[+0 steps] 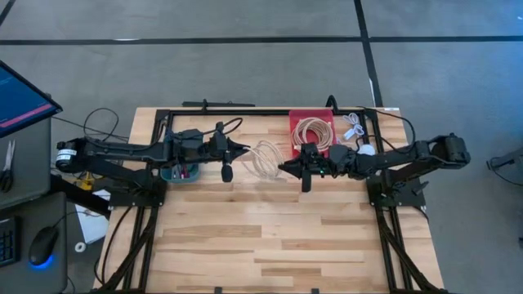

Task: Pick & Place USB Port
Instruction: Put the brown display cable in the pink bin, then return to Home Position

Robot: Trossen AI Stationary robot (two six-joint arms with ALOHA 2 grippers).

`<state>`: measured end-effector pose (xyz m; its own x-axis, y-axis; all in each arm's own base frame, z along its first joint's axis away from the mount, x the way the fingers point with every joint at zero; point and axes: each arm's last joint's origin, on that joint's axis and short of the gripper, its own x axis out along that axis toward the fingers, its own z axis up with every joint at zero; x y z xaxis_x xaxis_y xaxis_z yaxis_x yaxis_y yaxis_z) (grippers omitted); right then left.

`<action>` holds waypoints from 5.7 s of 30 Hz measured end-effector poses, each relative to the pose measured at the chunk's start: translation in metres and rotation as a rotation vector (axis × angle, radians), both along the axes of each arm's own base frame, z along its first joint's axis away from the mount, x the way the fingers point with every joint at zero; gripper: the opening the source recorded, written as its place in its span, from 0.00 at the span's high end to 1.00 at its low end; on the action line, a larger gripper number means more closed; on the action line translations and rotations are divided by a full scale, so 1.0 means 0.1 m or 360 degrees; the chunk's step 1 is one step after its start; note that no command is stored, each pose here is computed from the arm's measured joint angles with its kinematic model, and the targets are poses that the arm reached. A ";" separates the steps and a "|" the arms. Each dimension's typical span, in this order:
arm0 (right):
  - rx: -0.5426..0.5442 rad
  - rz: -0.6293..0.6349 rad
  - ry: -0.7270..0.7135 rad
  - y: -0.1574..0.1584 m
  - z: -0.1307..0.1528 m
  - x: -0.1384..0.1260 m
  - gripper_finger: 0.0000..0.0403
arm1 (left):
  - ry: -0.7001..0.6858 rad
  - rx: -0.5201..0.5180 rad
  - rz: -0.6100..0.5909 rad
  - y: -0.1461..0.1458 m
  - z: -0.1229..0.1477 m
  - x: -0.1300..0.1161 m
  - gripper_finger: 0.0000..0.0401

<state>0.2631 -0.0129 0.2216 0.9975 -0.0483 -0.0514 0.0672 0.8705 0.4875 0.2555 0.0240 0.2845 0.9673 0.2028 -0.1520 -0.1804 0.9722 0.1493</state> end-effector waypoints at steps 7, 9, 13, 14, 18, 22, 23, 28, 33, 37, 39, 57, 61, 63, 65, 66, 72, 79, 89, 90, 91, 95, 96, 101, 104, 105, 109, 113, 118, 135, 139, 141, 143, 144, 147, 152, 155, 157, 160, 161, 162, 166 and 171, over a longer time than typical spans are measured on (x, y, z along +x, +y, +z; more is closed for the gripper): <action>-0.0064 0.0013 -0.0001 0.00 0.07 -0.06 0.99 | -0.0019 -0.0056 -0.0035 -0.02 0.01 0.00 0.90; -0.0095 0.0008 0.0020 0.00 0.09 -0.09 0.99 | -0.0019 -0.0061 -0.0031 -0.02 0.01 0.00 0.86; -0.0157 -0.0043 0.0072 0.00 0.13 -0.17 0.99 | -0.0017 -0.0060 -0.0027 -0.02 0.01 0.00 0.76; -0.0171 -0.0060 0.0088 0.00 0.15 -0.19 0.99 | -0.0017 -0.0060 -0.0027 -0.02 0.01 0.00 0.74; -0.0220 -0.0157 0.0174 -0.01 0.22 -0.34 0.99 | -0.0016 -0.0060 -0.0023 -0.02 0.01 0.00 0.64; -0.0303 -0.0356 0.0286 -0.04 0.29 -0.56 0.99 | 0.0032 -0.0075 -0.0020 -0.02 -0.03 -0.01 0.59; -0.0317 -0.0419 0.0313 -0.05 0.31 -0.62 0.99 | 0.0059 -0.0077 -0.0019 -0.02 -0.04 -0.01 0.58; -0.0384 -0.0737 0.0496 -0.09 0.32 -0.88 0.99 | 0.0213 -0.0090 -0.0015 -0.02 -0.13 -0.03 0.58; -0.0426 -0.0958 0.0681 -0.13 0.24 -0.97 0.99 | 0.0262 -0.0156 0.0002 -0.02 -0.17 -0.04 0.60; -0.0462 -0.1033 0.0769 -0.15 0.17 -0.92 0.99 | 0.0263 -0.0157 0.0002 -0.02 -0.17 -0.04 0.62; -0.0472 -0.1057 0.0822 -0.18 0.12 -0.89 0.99 | 0.0259 -0.0157 0.0002 -0.02 -0.16 -0.05 0.63; -0.0501 -0.1108 0.1266 -0.40 -0.39 -0.57 0.99 | 0.0253 -0.0156 0.0001 -0.02 -0.15 -0.06 0.66; -0.0479 -0.1100 0.1236 -0.40 -0.40 -0.55 0.89 | 0.0253 -0.0156 0.0001 -0.02 -0.15 -0.06 0.66; -0.0477 -0.1099 0.1239 -0.40 -0.40 -0.55 0.83 | 0.0252 -0.0157 0.0002 -0.02 -0.15 -0.06 0.66; -0.0476 -0.1100 0.1235 -0.40 -0.40 -0.55 0.78 | 0.0252 -0.0157 0.0001 -0.02 -0.15 -0.06 0.66; -0.0477 -0.1097 0.1233 -0.40 -0.40 -0.55 0.76 | 0.0252 -0.0157 0.0001 -0.02 -0.15 -0.06 0.66; -0.0383 -0.0897 0.1140 -0.38 -0.25 -0.44 0.68 | 0.0252 -0.0157 0.0001 -0.02 -0.15 -0.06 0.66; -0.0371 -0.0653 0.1049 -0.37 0.06 -0.30 0.64 | 0.0253 -0.0157 0.0001 -0.02 -0.15 -0.06 0.66; -0.0620 -0.0358 0.0918 -0.16 0.46 -0.28 0.68 | 0.0230 -0.0064 -0.0049 -0.08 -0.01 -0.23 0.66; -0.0654 -0.0336 0.0896 -0.11 0.49 -0.30 0.70 | 0.0217 -0.0062 -0.0064 -0.10 0.03 -0.29 0.66; -0.0689 -0.0310 0.0870 -0.06 0.52 -0.33 0.72 | 0.0185 -0.0058 -0.0076 -0.12 0.06 -0.34 0.66; -0.0780 -0.0248 0.0776 0.11 0.60 -0.47 0.79 | 0.0055 -0.0047 -0.0152 -0.22 0.12 -0.63 0.66; -0.0788 -0.0231 0.0750 0.15 0.63 -0.51 0.80 | 0.0023 -0.0044 -0.0177 -0.25 0.11 -0.71 0.66; -0.0840 -0.0108 0.0588 0.33 0.74 -0.70 0.85 | -0.0129 0.0017 -0.0321 -0.36 0.03 -1.09 0.66; -0.0871 -0.0086 0.0457 0.41 0.74 -0.79 0.85 | -0.0228 0.0049 -0.0396 -0.40 -0.02 -1.26 0.66; -0.0886 -0.0074 0.0407 0.43 0.73 -0.82 0.85 | -0.0261 0.0064 -0.0420 -0.42 -0.04 -1.31 0.66; -0.0934 -0.0038 0.0212 0.50 0.66 -0.92 0.85 | -0.0361 0.0104 -0.0489 -0.44 -0.08 -1.45 0.66; -0.0912 -0.0038 0.0105 0.50 0.56 -1.02 0.85 | -0.0427 0.0146 -0.0531 -0.46 -0.10 -1.54 0.66; -0.0886 -0.0055 0.0035 0.47 0.45 -1.12 0.85 | -0.0470 0.0177 -0.0556 -0.46 -0.09 -1.60 0.66; -0.0808 -0.0111 -0.0168 0.38 0.18 -1.40 0.85 | -0.0346 0.0213 -0.0411 -0.41 -0.17 -1.67 0.75; -0.0798 -0.0119 -0.0196 0.37 0.11 -1.46 0.85 | -0.0371 0.0166 -0.0407 -0.39 -0.17 -1.76 0.80; -0.0790 -0.0126 -0.0221 0.36 0.09 -1.49 0.85 | -0.0395 0.0152 -0.0404 -0.38 -0.19 -1.81 0.82; -0.0783 -0.0132 -0.0243 0.35 0.07 -1.52 0.85 | -0.0422 0.0148 -0.0402 -0.37 -0.23 -1.84 0.84; -0.0779 -0.0134 -0.0252 0.34 0.05 -1.53 0.85 | -0.0442 0.0146 -0.0401 -0.36 -0.26 -1.86 0.85; -0.0771 -0.0138 -0.0271 0.33 0.01 -1.57 0.85 | -0.0463 0.0133 -0.0399 -0.36 -0.38 -1.88 0.87; -0.0789 -0.0143 -0.0297 0.32 0.02 -1.61 0.85 | -0.0389 0.0077 -0.0365 -0.37 -0.52 -1.81 0.89; -0.0814 -0.0140 -0.0281 0.32 0.01 -1.63 0.85 | -0.0341 0.0047 -0.0351 -0.37 -0.61 -1.79 0.89; -0.0817 -0.0130 -0.0252 0.31 -0.01 -1.64 0.85 | -0.0362 0.0038 -0.0351 -0.37 -0.62 -1.79 0.89; -0.0804 -0.0102 -0.0219 0.32 -0.03 -1.64 0.85 | -0.0352 0.0033 -0.0349 -0.37 -0.64 -1.78 0.89; -0.0802 -0.0092 -0.0212 0.33 -0.04 -1.64 0.85 | -0.0355 0.0032 -0.0349 -0.37 -0.63 -1.78 0.89; -0.0797 -0.0082 -0.0209 0.33 -0.04 -1.64 0.85 | -0.0362 0.0030 -0.0349 -0.37 -0.63 -1.78 0.89; -0.0810 -0.0040 -0.0198 0.36 -0.05 -1.64 0.85 | -0.0363 0.0031 -0.0349 -0.37 -0.63 -1.78 0.89; -0.0863 -0.0136 -0.0153 0.34 -0.06 -1.65 0.85 | -0.0363 0.0033 -0.0349 -0.37 -0.63 -1.78 0.89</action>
